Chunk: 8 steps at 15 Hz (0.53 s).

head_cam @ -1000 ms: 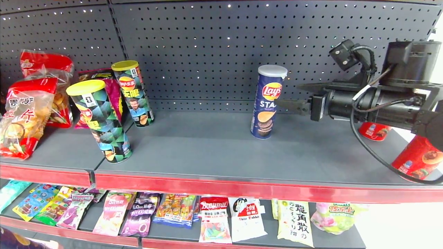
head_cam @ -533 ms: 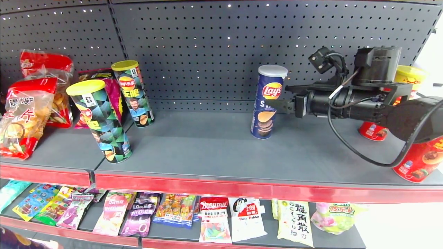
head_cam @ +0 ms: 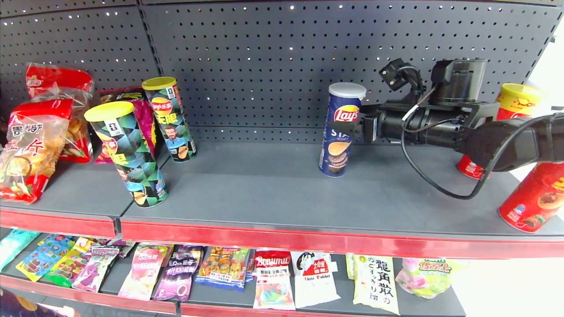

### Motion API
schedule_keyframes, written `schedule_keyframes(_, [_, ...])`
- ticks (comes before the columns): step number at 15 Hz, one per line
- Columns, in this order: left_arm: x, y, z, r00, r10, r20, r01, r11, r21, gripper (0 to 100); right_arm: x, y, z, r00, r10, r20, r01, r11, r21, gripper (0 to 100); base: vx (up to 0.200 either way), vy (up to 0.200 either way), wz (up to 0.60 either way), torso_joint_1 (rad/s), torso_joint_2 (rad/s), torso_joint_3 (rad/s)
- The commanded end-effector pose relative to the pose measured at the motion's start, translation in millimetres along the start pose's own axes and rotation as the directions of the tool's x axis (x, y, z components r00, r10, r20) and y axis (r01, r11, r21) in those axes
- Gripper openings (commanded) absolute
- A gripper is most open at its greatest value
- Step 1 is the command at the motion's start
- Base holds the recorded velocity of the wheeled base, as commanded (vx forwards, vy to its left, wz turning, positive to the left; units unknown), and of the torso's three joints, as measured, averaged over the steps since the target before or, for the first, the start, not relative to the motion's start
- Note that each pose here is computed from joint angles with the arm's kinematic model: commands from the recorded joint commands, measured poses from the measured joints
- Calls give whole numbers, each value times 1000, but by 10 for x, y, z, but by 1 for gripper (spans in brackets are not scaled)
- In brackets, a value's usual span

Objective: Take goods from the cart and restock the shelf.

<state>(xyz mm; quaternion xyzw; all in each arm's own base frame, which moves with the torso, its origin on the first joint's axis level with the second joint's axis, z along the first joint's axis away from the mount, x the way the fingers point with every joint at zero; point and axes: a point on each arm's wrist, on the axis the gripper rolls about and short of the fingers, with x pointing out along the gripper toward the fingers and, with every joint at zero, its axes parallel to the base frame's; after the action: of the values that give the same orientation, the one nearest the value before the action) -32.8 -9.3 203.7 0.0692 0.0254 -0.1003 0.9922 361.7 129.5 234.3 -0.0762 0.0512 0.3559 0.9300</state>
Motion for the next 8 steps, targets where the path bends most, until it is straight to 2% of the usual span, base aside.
schedule_keyframes(1, [0,0,-1,1000,0,0,0,1000,0,0,83,-28,-21,1000,1,0,-1,1000,-2,100,0,0,0,0,0,0])
schedule_keyframes(2, [-1,-1,-5,1000,0,0,0,1000,0,0,100,-36,-17,1000,1,3,-1,1000,-3,0,0,0,0,0,0,0])
schedule_keyframes(8, [-3,0,-14,1000,12,-2,-12,1000,0,0,151,-17,-24,1000,5,2,-5,1000,-4,0,0,0,0,0,0,0])
